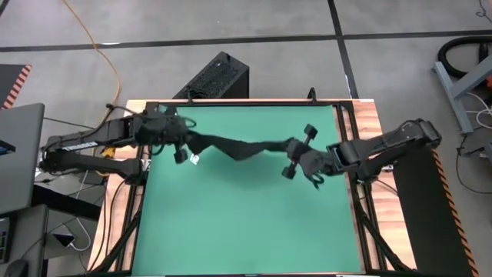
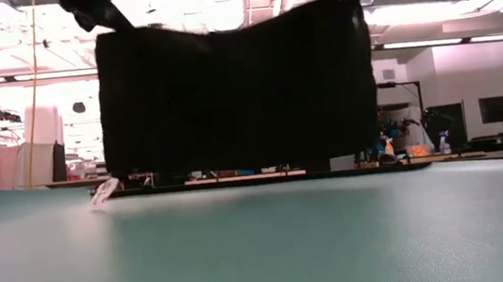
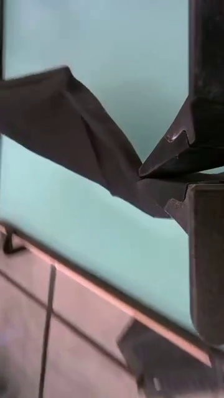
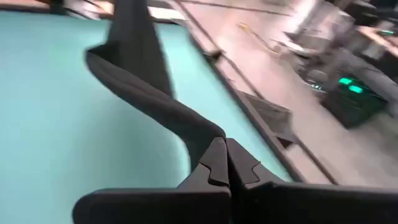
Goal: Roll towel into tight, uniform cylinder
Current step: Fold the black towel
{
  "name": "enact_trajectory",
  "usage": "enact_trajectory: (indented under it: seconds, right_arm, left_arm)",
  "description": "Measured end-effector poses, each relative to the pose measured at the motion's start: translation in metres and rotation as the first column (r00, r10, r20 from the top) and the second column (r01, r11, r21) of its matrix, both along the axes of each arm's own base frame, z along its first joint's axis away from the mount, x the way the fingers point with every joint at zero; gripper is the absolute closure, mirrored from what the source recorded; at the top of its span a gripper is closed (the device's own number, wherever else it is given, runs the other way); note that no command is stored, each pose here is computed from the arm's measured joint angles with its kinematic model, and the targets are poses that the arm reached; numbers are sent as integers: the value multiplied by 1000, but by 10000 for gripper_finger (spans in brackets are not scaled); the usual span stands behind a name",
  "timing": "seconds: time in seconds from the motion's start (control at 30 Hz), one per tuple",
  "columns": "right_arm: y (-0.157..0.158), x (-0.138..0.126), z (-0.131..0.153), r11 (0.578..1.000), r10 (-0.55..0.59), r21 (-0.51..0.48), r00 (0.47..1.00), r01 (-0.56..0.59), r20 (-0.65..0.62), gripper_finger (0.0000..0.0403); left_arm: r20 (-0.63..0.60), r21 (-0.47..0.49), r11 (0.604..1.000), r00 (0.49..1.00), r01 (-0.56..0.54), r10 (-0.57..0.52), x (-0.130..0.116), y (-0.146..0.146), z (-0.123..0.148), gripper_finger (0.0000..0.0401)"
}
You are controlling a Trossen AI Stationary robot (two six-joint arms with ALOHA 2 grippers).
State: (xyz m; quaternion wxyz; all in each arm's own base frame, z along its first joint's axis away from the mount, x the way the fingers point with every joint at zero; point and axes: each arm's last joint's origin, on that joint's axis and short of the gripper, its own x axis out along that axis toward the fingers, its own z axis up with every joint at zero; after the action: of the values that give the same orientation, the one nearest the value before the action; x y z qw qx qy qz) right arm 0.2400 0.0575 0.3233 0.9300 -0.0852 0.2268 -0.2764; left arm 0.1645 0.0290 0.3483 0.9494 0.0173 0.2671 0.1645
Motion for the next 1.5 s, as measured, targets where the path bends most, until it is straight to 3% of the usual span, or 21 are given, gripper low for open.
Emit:
enact_trajectory:
  seconds: [0.13,0.23,0.43,0.6,0.7,0.87,0.97,1.13,1.33,1.5]
  right_arm:
    - [20,-5,0,996,58,65,997,-61,47,403]
    - [28,-8,0,993,77,80,995,-82,61,403]
    - [21,-8,-2,998,32,56,999,-34,35,403]
    - [-3,-3,-4,998,-63,25,998,64,-4,403]
    - [-21,0,-3,991,-124,-51,991,122,-42,403]
    - [-45,2,1,942,-268,-232,960,243,-83,403]
    - [-49,3,2,936,-273,-259,957,240,-100,403]
    - [-34,5,-10,970,-187,-188,970,157,-154,403]
    - [0,27,-51,997,-57,-68,960,40,-273,403]
    - [33,44,-93,998,13,-51,929,-34,-370,403]
  left_arm:
    - [29,-66,994,996,83,-81,2,-20,0,401]
    - [24,-54,991,992,124,-123,7,-30,-1,401]
    - [-58,121,991,998,47,-41,16,-29,-7,401]
    - [-129,294,956,989,-27,68,26,-16,-11,401]
    - [-137,367,930,987,-24,79,37,-5,-11,401]
    - [-177,510,860,975,-27,135,55,20,-13,401]
    - [-190,540,841,967,-39,167,61,29,-16,401]
    - [-264,495,868,958,37,110,68,22,-42,401]
    - [-342,370,917,939,148,-13,68,-11,-90,401]
    - [-363,238,934,916,266,-168,62,-48,-118,401]
